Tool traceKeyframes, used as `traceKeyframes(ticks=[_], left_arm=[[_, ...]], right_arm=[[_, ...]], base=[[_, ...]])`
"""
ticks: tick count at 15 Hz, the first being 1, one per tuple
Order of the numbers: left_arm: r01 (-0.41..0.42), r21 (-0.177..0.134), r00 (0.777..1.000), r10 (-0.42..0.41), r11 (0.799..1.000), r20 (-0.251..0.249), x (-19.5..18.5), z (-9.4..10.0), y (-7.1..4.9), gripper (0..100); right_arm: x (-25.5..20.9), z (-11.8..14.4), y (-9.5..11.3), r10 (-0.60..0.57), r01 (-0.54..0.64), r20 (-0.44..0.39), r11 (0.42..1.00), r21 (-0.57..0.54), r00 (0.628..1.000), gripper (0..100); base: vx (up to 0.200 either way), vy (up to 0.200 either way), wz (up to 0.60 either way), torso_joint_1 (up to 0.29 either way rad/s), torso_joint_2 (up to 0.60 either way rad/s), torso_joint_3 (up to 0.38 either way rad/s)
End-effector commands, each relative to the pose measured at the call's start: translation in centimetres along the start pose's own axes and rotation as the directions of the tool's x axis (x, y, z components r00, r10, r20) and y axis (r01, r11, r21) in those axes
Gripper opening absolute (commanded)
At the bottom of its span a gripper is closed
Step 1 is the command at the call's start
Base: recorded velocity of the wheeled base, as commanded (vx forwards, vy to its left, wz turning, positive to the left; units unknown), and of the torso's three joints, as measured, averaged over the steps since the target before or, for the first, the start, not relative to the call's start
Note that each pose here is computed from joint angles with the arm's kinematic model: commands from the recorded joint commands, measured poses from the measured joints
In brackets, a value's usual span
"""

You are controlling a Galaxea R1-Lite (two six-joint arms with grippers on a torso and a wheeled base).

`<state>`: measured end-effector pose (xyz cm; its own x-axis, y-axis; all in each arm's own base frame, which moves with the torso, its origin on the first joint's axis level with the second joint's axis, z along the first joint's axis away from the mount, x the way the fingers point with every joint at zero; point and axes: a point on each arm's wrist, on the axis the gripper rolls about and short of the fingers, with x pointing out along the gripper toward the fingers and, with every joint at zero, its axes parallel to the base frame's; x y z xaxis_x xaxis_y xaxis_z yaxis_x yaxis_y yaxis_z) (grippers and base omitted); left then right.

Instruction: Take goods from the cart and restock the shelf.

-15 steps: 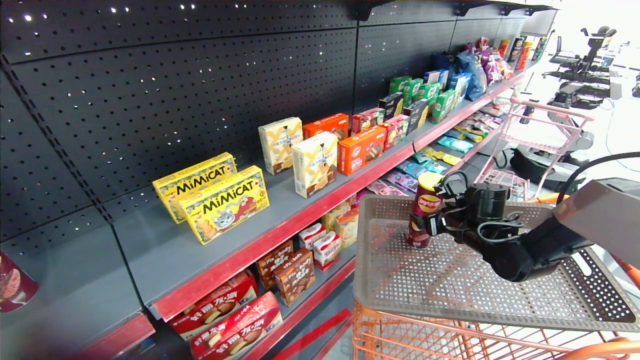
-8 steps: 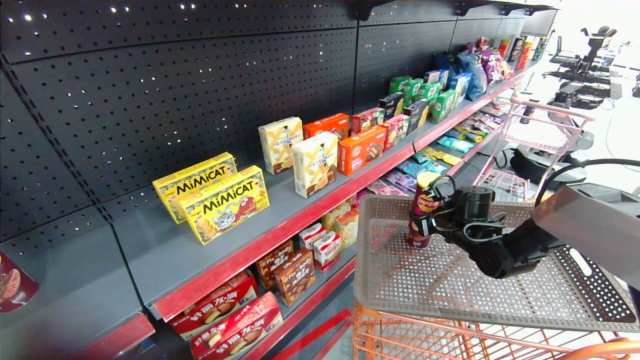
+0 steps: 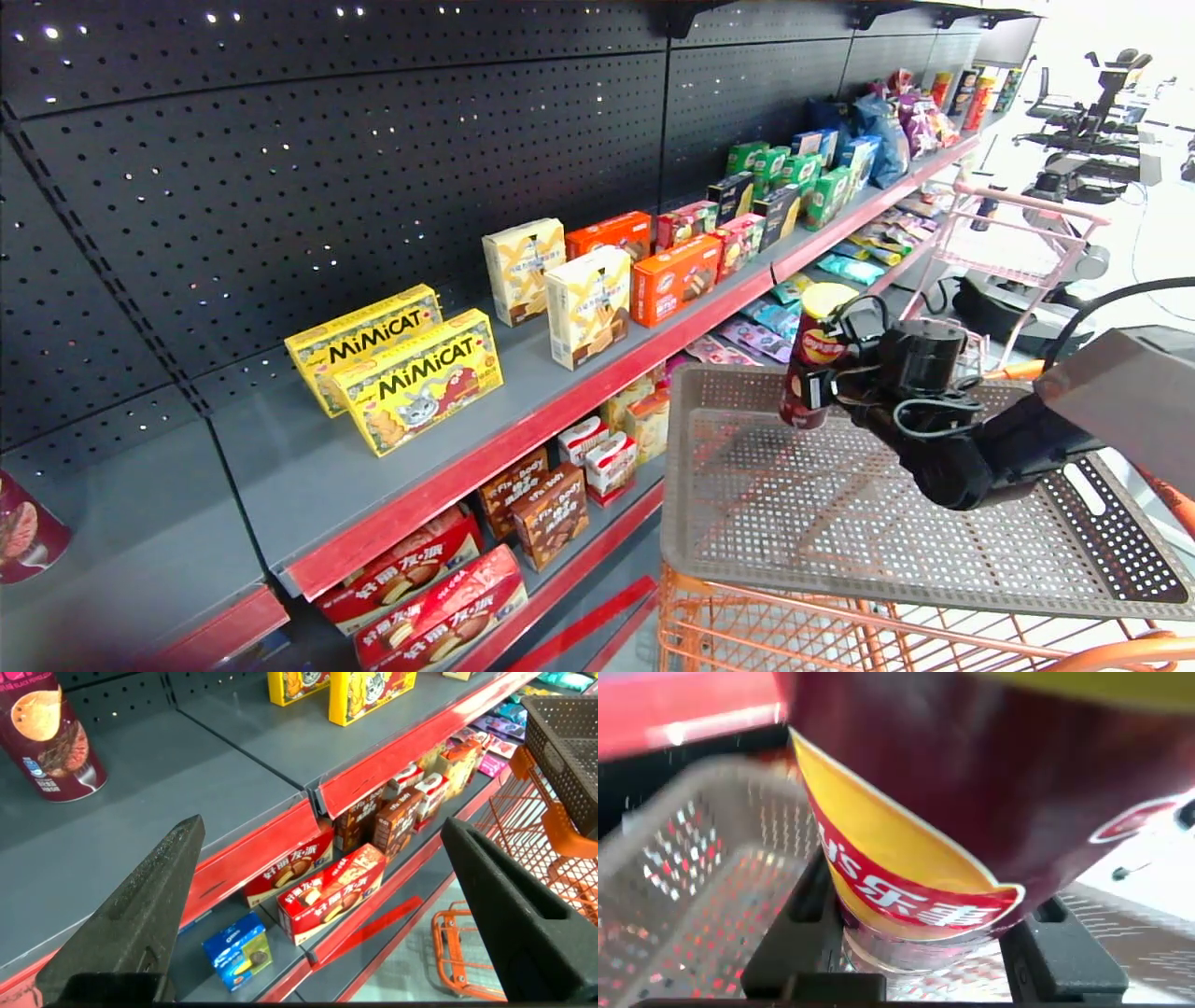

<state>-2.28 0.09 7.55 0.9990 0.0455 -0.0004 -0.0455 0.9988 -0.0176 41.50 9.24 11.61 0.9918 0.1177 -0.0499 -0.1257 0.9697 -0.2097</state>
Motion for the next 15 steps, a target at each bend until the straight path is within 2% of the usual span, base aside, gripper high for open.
traceKeyframes(ticks=[1,3,5,7,9,10,12,13,15], left_arm=[[0.000,-0.001,1.000,0.000,1.000,0.000,0.0,0.0,0.0,100],[0.000,-0.001,1.000,0.000,1.000,0.000,0.0,0.0,0.0,100],[0.000,-0.001,1.000,0.000,1.000,0.000,0.0,0.0,0.0,100],[0.000,-0.001,1.000,0.000,1.000,0.000,0.0,0.0,0.0,100],[0.000,-0.001,1.000,0.000,1.000,0.000,0.0,0.0,0.0,100],[0.000,-0.001,1.000,0.000,1.000,0.000,0.0,0.0,0.0,100],[0.000,0.001,1.000,0.000,1.000,0.000,0.0,0.0,0.0,100],[-0.002,-0.001,1.000,0.002,1.000,0.000,0.0,0.0,0.0,100],[0.000,-0.001,1.000,0.000,1.000,0.000,0.0,0.0,0.0,100]], right_arm=[[-4.2,4.8,-1.7,-0.055,0.054,0.103,0.998,0.014,0.993,0],[-8.6,8.3,-2.8,-0.096,0.087,0.193,0.995,0.054,0.976,0],[-13.1,10.1,-4.0,-0.150,0.138,0.222,0.988,0.068,0.963,0],[-16.7,10.7,-4.9,-0.237,0.222,0.220,0.971,0.088,0.946,0],[-22.0,10.9,-5.5,-0.263,0.258,0.253,0.965,0.053,0.931,0],[-24.2,10.4,-5.7,-0.264,0.269,0.244,0.963,0.011,0.933,0],[-27.0,9.9,-6.0,-0.272,0.285,0.239,0.958,-0.021,0.932,0],[-28.9,9.8,-6.6,-0.305,0.325,0.236,0.944,-0.050,0.923,0],[-30.0,10.4,-7.6,-0.357,0.385,0.256,0.920,-0.071,0.899,0]], base=[[0.000,0.000,0.00,0.000,0.00,0.000],[0.000,0.000,0.00,0.000,0.00,0.000],[0.000,0.000,0.00,0.000,0.00,0.000],[0.000,0.000,0.00,0.000,0.00,0.000],[0.000,0.000,0.00,0.000,0.00,0.000],[0.000,0.000,0.00,0.000,0.00,0.000],[0.000,0.000,0.00,0.000,0.00,0.000],[0.000,0.000,0.00,0.000,0.00,0.000],[0.000,0.000,0.00,0.000,0.00,0.000]])
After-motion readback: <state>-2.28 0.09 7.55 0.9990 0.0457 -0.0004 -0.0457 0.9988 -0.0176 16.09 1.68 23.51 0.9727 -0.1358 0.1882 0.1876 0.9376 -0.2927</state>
